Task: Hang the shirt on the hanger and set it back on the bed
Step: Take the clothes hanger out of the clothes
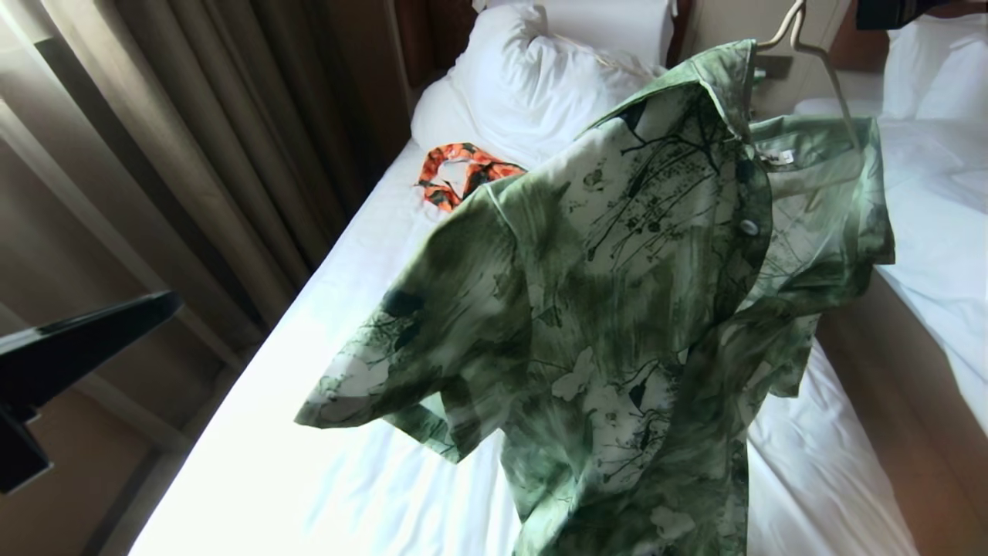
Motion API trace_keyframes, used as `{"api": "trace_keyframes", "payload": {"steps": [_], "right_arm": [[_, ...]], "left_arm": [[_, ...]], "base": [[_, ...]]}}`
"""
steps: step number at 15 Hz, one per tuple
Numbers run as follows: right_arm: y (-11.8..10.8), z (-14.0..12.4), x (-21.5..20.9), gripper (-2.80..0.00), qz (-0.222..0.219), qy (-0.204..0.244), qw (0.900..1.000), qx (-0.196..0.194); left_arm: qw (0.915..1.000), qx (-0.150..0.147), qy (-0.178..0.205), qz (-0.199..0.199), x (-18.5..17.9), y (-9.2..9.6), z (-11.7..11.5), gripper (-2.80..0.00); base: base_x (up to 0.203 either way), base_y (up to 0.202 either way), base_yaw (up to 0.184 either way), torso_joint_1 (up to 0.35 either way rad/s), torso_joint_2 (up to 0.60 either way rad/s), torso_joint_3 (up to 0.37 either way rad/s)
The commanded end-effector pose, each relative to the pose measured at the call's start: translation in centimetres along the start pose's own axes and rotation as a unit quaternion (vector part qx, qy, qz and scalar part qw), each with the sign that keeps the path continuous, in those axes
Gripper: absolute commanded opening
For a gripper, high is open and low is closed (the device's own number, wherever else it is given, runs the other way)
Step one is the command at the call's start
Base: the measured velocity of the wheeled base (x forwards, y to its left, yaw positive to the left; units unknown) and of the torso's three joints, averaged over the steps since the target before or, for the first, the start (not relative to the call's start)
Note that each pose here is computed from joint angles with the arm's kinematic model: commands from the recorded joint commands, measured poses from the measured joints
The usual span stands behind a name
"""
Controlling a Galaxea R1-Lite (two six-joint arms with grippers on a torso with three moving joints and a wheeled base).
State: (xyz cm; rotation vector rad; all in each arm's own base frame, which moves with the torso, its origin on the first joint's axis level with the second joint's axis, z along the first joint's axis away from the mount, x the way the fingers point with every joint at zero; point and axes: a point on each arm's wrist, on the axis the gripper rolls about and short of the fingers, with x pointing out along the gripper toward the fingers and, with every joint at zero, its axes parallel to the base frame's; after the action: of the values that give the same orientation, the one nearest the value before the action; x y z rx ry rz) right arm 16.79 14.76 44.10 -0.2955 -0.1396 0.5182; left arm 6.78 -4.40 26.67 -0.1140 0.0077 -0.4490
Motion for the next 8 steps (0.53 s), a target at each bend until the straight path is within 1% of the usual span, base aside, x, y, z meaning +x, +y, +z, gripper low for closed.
{"api": "trace_keyframes", "payload": {"steps": [1,3,5,6,8], "right_arm": [[0.0,0.0,0.0,-2.80,-0.001,0.000,1.000,-0.002],[-0.3,0.2,0.0,-2.80,-0.008,-0.009,1.000,-0.006],[-0.6,1.0,0.0,-2.80,-0.023,-0.048,0.999,-0.008],[-0.9,1.3,0.0,-2.80,-0.032,-0.061,0.997,-0.015],[-1.1,1.3,0.0,-2.80,-0.039,-0.062,0.997,-0.024]], "left_arm": [[1.0000,0.000,-0.002,0.002,-0.3,0.1,-0.2,-2.80],[1.0000,-0.001,-0.005,0.003,-0.5,0.1,-0.2,-2.80],[1.0000,-0.001,-0.007,0.003,-0.7,0.2,-0.3,-2.80],[1.0000,-0.001,-0.006,0.003,-0.7,0.2,-0.3,-2.80],[1.0000,-0.001,-0.007,0.003,-0.7,0.2,-0.3,-2.80]], "base": [[0.000,0.000,0.000,0.199,-0.56,-0.372],[0.000,0.000,0.000,0.211,-0.57,-0.362],[0.000,0.000,0.000,0.237,-0.61,-0.380],[0.000,0.000,0.000,0.248,-0.63,-0.373],[0.000,0.000,0.000,0.209,-0.51,-0.303]]}}
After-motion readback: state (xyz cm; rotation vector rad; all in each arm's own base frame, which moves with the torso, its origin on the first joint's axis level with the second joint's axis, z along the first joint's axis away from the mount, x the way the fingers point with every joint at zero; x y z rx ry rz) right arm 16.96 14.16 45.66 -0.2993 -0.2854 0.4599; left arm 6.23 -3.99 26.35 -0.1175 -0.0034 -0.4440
